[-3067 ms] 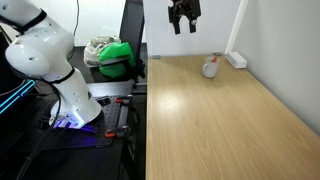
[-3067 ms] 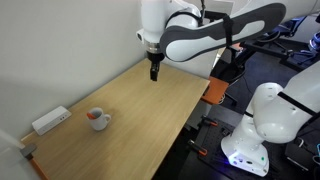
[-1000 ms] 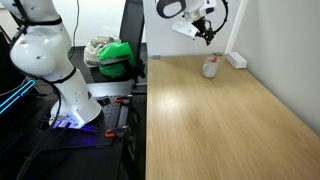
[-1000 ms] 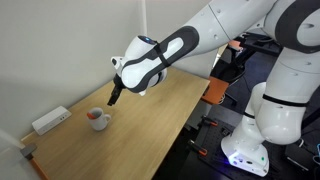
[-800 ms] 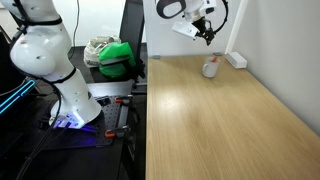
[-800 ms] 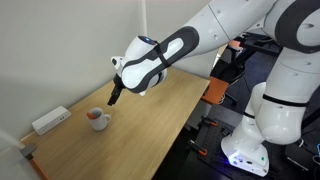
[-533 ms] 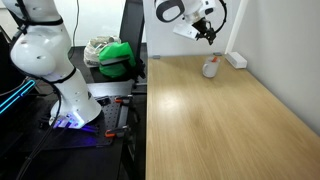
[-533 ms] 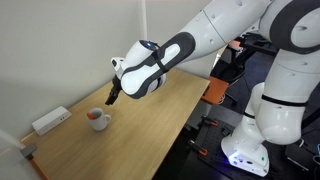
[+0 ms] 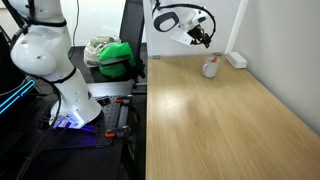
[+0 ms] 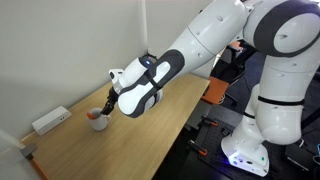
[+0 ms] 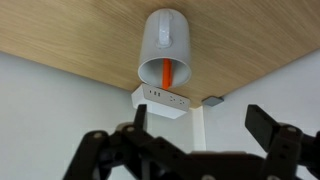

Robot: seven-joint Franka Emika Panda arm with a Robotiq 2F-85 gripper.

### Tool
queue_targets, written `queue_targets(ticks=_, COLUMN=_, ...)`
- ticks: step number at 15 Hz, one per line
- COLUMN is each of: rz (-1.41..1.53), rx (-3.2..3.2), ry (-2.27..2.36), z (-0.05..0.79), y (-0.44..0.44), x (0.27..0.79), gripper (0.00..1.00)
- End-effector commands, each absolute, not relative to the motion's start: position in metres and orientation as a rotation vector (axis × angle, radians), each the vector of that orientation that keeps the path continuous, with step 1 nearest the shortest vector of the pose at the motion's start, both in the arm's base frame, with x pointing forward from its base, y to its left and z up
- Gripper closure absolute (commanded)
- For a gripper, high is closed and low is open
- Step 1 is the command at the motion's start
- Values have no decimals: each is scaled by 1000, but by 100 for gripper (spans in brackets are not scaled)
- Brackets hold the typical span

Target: Remove the marker from the mug cup

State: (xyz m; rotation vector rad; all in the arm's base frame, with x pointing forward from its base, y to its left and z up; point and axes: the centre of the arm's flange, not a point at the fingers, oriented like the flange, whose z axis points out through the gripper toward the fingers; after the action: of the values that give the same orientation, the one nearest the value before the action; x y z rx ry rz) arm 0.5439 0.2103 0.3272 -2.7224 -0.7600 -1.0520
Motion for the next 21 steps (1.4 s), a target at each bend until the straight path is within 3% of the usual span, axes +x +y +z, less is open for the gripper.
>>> queue_targets(ticks=1, rz=-1102, rx=-2724, ry=-706, z=316, y=211, x=549, gripper=0)
queue_targets(ticks=21, rz=-977, rx=-2805, ry=-551, z=287, y=229, x=598, gripper=0)
